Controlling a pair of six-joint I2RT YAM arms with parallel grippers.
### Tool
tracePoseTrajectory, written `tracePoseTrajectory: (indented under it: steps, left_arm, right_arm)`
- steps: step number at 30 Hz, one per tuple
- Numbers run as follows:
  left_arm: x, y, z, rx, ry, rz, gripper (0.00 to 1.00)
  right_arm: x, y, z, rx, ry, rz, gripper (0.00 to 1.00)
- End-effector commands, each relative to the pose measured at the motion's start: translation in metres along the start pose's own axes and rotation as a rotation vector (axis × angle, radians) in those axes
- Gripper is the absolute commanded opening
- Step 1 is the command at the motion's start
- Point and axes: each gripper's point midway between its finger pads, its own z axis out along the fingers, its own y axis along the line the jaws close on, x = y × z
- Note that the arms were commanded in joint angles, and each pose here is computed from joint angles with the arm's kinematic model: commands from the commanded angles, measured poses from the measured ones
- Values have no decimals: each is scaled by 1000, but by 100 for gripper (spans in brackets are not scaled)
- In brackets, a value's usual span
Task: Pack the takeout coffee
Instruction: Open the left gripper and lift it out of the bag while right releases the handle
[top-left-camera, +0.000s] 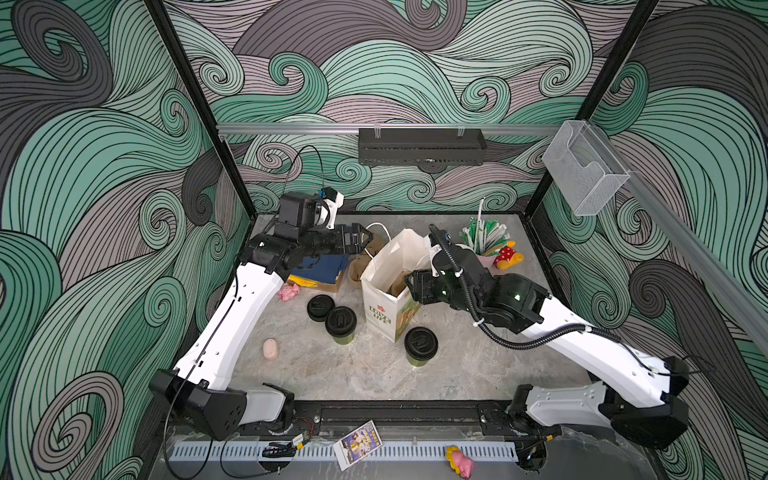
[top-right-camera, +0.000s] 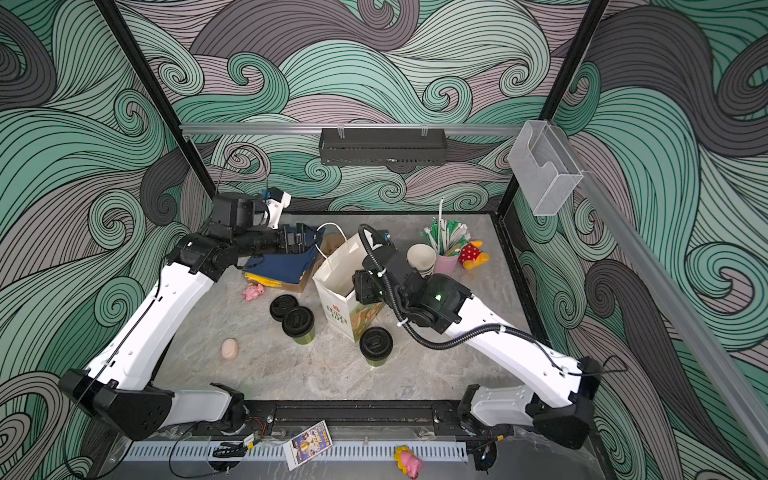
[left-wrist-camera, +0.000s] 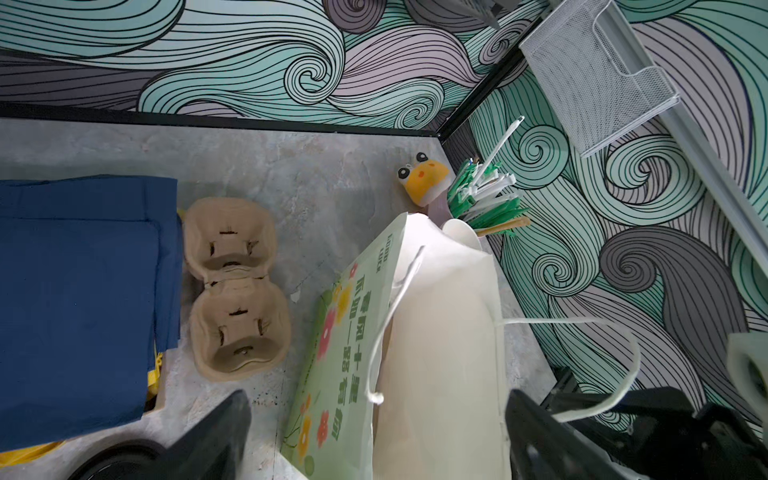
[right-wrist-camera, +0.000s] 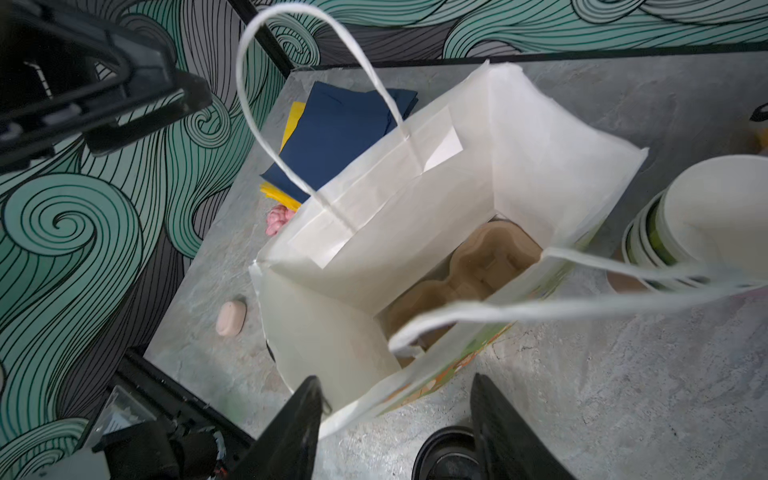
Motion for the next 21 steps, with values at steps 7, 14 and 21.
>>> tracePoseTrajectory:
  steps: [7, 14, 21]
  left_arm:
    - [-17, 2, 11, 47, -52, -22, 95]
    - [-19, 3, 19, 54, -44, -17, 95]
    - [-16, 13, 38, 44, 2, -20, 93]
  right_arm:
    - [-30, -9, 4, 92, -114, 50, 28]
    - [-38, -21, 12, 75, -96, 69, 0]
    - [-51, -32, 21, 3, -85, 86, 0]
